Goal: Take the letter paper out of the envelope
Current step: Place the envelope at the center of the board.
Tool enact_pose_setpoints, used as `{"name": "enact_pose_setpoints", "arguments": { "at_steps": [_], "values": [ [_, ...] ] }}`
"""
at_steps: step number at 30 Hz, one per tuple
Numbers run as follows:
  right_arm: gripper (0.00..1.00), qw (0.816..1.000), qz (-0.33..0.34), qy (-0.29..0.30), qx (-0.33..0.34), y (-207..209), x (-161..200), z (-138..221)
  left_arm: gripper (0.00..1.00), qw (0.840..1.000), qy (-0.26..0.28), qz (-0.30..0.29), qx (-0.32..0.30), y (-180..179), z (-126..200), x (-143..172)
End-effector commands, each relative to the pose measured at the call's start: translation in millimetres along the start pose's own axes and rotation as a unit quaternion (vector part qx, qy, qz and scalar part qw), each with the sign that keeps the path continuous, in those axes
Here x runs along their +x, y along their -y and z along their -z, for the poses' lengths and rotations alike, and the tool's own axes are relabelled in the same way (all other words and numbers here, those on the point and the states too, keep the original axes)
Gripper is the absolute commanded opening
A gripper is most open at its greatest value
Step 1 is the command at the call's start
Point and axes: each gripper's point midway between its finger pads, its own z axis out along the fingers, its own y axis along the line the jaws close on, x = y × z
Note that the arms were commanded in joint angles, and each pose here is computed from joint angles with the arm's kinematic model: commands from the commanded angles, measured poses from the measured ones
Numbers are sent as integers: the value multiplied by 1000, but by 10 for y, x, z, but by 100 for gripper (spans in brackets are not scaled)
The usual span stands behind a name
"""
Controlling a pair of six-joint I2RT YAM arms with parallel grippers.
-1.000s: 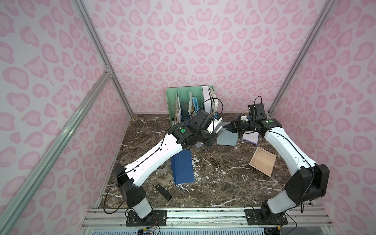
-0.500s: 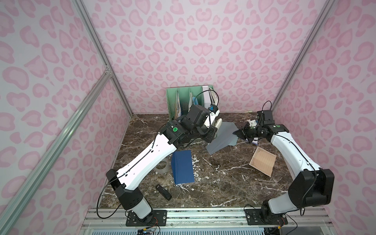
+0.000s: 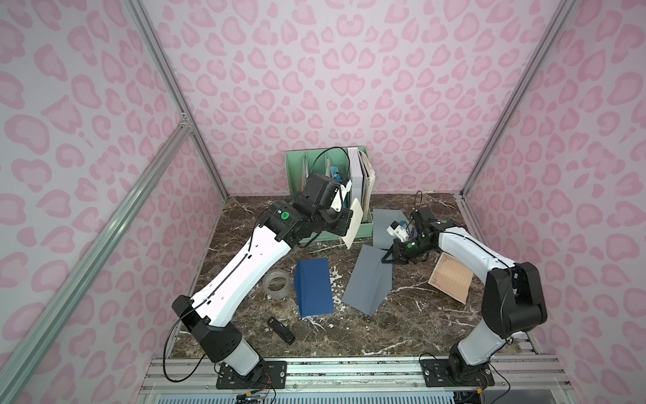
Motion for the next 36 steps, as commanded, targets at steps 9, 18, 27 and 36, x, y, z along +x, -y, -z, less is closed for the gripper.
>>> {"name": "enact_pose_setpoints", "arguments": {
  "at_steps": [9, 18, 27, 36],
  "values": [
    [0, 988, 87, -55, 110, 352, -222, -305, 0, 999, -5, 40, 10, -82, 69, 87],
    [31, 979, 99, -47, 173, 503, -438, -457, 0, 999, -10, 49, 11, -93, 112, 154],
    [50, 972, 73, 116, 193, 189, -772, 290, 0, 996, -8, 84, 32, -68, 162, 87],
    [61, 934, 62, 313, -161, -998, -820, 1343, 0, 976, 45, 183, 111, -114, 193, -406]
  ]
}}
